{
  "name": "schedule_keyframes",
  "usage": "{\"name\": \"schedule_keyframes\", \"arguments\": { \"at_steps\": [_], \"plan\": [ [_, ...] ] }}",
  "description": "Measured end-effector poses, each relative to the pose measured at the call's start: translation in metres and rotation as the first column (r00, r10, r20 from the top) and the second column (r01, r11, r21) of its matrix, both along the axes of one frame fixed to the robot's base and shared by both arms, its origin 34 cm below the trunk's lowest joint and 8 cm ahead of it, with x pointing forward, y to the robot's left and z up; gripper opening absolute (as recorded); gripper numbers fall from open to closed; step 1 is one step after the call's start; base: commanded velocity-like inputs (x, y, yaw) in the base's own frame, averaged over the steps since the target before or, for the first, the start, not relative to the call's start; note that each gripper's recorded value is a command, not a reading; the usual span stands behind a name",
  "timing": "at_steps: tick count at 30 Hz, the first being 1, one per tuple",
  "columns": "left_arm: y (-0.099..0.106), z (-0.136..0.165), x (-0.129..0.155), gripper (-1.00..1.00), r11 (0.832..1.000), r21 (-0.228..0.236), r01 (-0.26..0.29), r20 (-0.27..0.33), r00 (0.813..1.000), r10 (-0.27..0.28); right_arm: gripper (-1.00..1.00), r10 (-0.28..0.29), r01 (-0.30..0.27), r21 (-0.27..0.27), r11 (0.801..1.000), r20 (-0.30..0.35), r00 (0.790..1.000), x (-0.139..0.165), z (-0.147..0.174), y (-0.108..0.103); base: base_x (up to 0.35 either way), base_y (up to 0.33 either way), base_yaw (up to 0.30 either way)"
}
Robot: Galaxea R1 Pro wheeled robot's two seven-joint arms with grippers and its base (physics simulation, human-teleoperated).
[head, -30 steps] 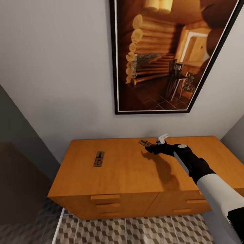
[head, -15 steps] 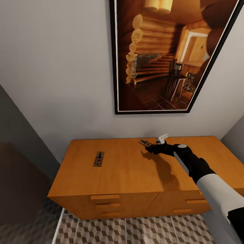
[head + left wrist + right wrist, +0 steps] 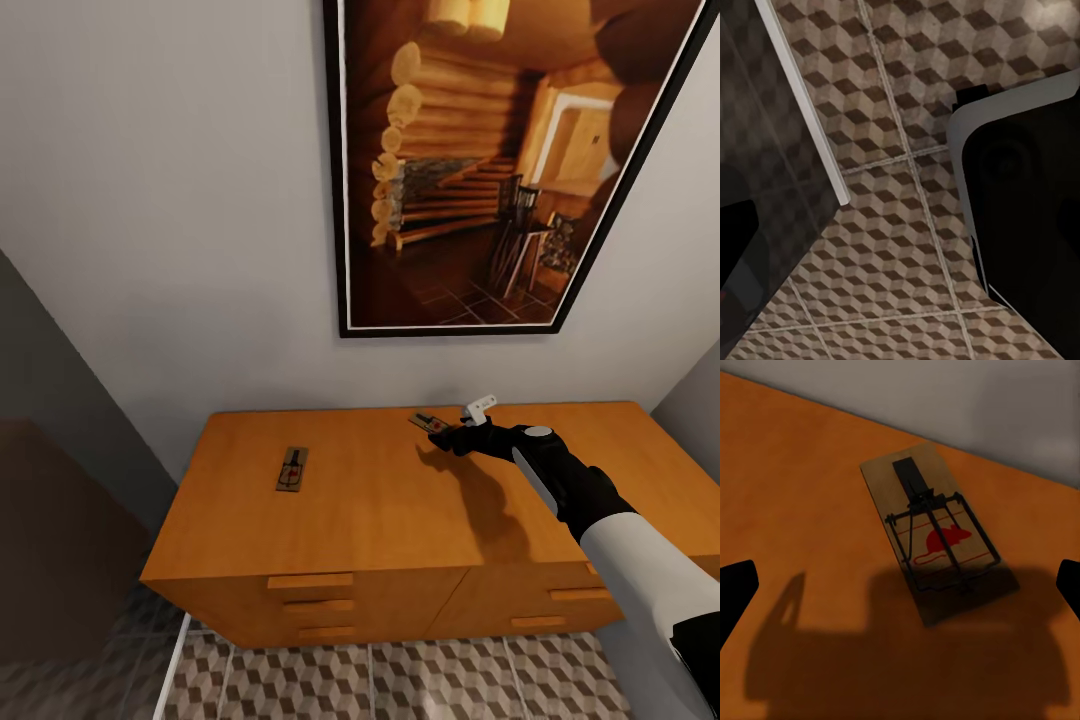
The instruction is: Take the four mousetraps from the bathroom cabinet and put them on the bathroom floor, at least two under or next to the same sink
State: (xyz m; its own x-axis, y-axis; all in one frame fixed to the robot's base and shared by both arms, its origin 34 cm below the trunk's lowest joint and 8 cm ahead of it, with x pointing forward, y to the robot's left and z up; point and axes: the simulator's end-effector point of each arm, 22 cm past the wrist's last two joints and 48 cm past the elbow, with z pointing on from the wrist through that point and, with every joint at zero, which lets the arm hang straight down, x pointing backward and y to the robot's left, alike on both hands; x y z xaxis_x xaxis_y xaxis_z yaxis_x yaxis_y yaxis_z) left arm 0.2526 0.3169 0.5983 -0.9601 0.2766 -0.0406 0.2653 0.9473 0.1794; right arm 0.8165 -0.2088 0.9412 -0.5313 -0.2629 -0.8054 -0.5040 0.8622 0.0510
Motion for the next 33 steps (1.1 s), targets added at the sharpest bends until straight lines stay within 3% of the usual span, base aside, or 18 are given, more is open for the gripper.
{"name": "schedule_keyframes", "arguments": {
  "at_steps": [33],
  "plan": [
    [0.000,0.000,0.000,1.00,1.000,0.000,0.000,0.000,1.000,0.000,1.00,-0.014,0.014,-0.009,1.000,0.000,1.000,0.001,0.000,-0.013,0.000,0.000,0.000]
  ]
}}
